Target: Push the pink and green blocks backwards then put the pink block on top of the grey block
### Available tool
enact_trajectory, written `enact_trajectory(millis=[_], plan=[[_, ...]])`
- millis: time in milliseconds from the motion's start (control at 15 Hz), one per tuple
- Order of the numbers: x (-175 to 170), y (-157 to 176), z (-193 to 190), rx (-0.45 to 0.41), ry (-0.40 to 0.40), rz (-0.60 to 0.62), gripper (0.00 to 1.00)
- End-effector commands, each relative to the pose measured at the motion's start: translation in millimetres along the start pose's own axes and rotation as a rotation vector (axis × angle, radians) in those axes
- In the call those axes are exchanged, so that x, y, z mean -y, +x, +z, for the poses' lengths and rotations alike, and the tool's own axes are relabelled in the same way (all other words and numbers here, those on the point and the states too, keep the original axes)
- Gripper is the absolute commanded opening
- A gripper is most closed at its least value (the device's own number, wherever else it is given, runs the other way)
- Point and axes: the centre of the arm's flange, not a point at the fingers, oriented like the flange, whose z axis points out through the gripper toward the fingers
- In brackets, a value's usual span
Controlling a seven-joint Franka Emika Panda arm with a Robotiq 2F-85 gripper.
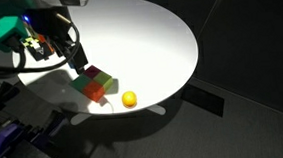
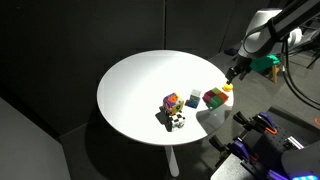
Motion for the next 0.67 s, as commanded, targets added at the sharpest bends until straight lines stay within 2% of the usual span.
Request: enact_trajectory(millis=[0, 333, 600], plan=[[-7.8, -0.7, 19.7, 0.010, -0.045, -0.059, 1.00], [-16.9, -6.1, 41.8, 0.033, -0.080, -0.103, 1.00], [-24.9, -7.2, 61.5, 0.045, -0.064, -0.107, 1.00]])
